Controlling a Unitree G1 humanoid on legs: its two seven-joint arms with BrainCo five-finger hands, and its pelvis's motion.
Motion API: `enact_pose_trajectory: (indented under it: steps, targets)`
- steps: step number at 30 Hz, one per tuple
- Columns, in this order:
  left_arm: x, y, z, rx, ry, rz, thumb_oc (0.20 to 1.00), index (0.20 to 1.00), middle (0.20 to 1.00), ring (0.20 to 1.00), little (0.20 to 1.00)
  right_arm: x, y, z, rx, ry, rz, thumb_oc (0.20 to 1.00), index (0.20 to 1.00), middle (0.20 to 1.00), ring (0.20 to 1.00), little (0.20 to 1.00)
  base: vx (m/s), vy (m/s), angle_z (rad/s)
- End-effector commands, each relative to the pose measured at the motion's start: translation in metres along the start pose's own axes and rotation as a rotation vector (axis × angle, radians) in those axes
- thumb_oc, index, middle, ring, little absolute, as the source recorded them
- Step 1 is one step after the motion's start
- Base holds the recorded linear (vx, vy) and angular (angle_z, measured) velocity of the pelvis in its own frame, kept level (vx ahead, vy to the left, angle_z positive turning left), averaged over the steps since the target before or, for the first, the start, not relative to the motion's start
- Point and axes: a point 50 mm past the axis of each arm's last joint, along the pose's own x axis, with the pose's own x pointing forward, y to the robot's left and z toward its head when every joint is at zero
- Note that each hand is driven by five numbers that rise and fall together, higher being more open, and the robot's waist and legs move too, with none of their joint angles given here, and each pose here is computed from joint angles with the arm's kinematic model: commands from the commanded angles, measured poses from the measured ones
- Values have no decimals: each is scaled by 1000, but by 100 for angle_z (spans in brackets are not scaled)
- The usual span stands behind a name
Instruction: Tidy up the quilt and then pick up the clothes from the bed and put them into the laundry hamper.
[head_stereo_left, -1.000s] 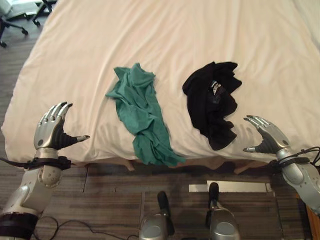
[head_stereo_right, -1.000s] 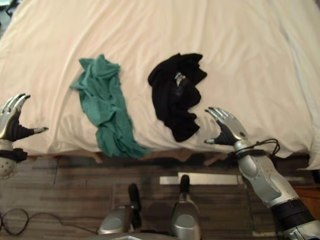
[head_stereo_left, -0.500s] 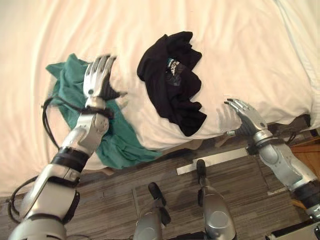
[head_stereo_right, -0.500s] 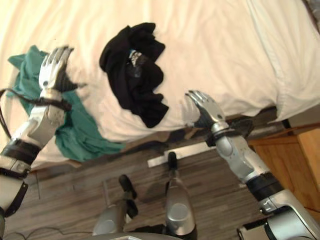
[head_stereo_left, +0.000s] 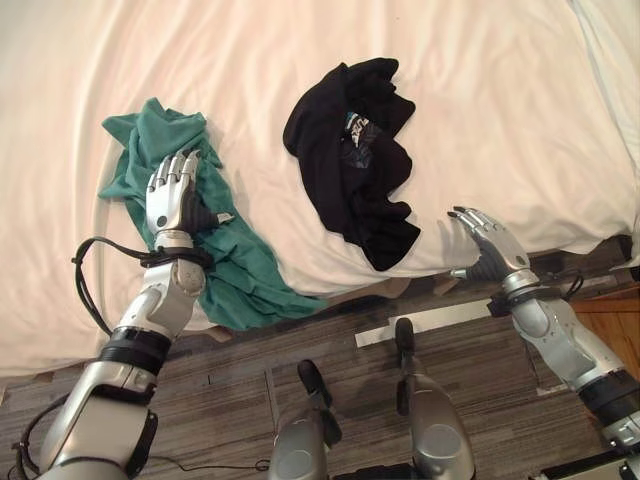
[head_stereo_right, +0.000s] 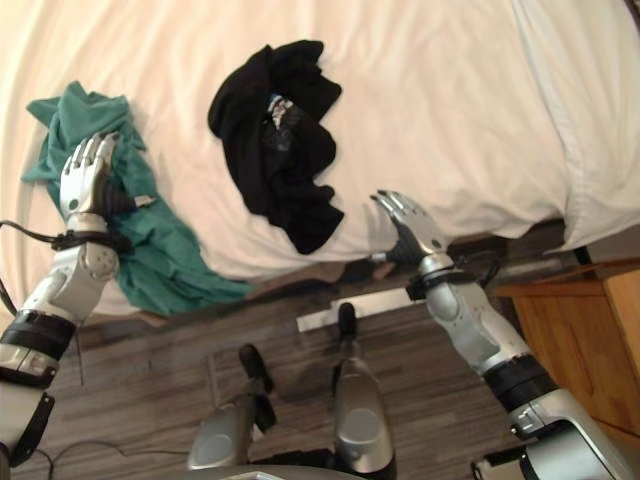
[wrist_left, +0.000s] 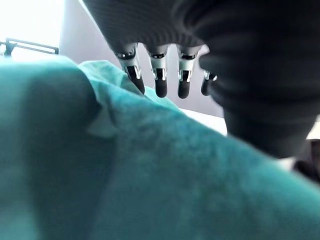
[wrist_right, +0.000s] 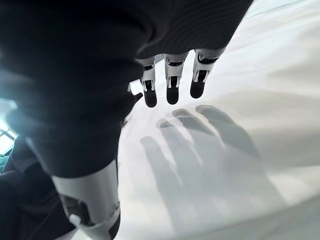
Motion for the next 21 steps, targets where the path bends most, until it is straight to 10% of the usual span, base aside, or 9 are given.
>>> enact_pose_trajectory:
  steps: [1,13,14,15,21]
  targets:
    - [5,32,-13,12,30,137,1000,1000,1000,1000,1000,1,-8,8,54,-24,-87,1000,1000,1000,1000,1000,8,-14,5]
    - [-16,-8,-60,195,248,-136,1000,1000,1000,1000,1000,2,-7,19,60,-65,-81,1000,1000,1000,1000,1000,-12,-16,9]
    - [-20,-13,-65,205,265,-164,504,504,504,504,504,1,-8,21,63,-73,-81,1000,1000,1000,1000,1000,0,0,0]
    - [-30,-23,-71,205,292,-216,200,200,200,200,200,0,-13,23,74,-91,-98,1000,1000,1000,1000,1000,0,0,0]
    - [-80,-60,-65,28,272,-343,200,200,200,200,200,7,-60,44,41,-232,-240,1000,1000,1000,1000,1000,31,-31,0]
